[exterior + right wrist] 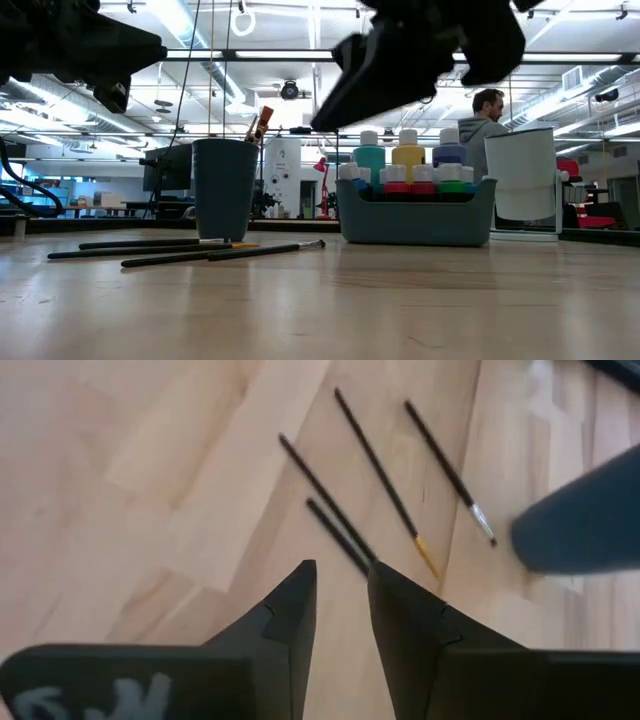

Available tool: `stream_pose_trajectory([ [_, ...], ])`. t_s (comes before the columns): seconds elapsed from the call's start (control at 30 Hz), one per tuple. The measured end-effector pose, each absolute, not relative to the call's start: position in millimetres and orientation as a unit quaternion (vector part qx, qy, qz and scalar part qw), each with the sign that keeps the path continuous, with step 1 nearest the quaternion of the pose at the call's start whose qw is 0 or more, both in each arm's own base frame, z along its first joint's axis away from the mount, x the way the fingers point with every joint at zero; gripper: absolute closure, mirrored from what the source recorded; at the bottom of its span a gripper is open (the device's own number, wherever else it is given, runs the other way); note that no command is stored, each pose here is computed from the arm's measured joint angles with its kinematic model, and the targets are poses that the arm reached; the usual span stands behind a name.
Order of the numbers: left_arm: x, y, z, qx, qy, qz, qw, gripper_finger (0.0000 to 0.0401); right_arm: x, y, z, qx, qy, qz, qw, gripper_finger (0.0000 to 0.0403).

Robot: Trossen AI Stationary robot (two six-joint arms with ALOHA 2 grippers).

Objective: Pick & Place Paint Supplies
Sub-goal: Put the silver paintbrush into the blue cup

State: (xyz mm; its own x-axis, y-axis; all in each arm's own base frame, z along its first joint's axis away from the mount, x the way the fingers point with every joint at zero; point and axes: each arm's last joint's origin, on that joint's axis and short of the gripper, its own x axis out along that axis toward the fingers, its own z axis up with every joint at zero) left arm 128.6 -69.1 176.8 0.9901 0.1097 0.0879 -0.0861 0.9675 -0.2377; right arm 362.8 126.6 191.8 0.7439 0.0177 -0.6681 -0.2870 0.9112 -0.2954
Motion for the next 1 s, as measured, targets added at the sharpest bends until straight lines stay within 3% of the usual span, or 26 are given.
stream_pose_trajectory([
  [0.53,128.6,-68.6,176.8,-0.118,-0.051,0.058,0.99,0.0329,359.4,104.9,169.4,-0.157,0.349,0.094,0.919,0.0224],
  [1.0,128.7,-68.6,176.7,-0.123,-0.051,0.058,0.989,0.0329,380.0,65.1,144.2,-0.103,0.351,0.086,0.927,0.022],
])
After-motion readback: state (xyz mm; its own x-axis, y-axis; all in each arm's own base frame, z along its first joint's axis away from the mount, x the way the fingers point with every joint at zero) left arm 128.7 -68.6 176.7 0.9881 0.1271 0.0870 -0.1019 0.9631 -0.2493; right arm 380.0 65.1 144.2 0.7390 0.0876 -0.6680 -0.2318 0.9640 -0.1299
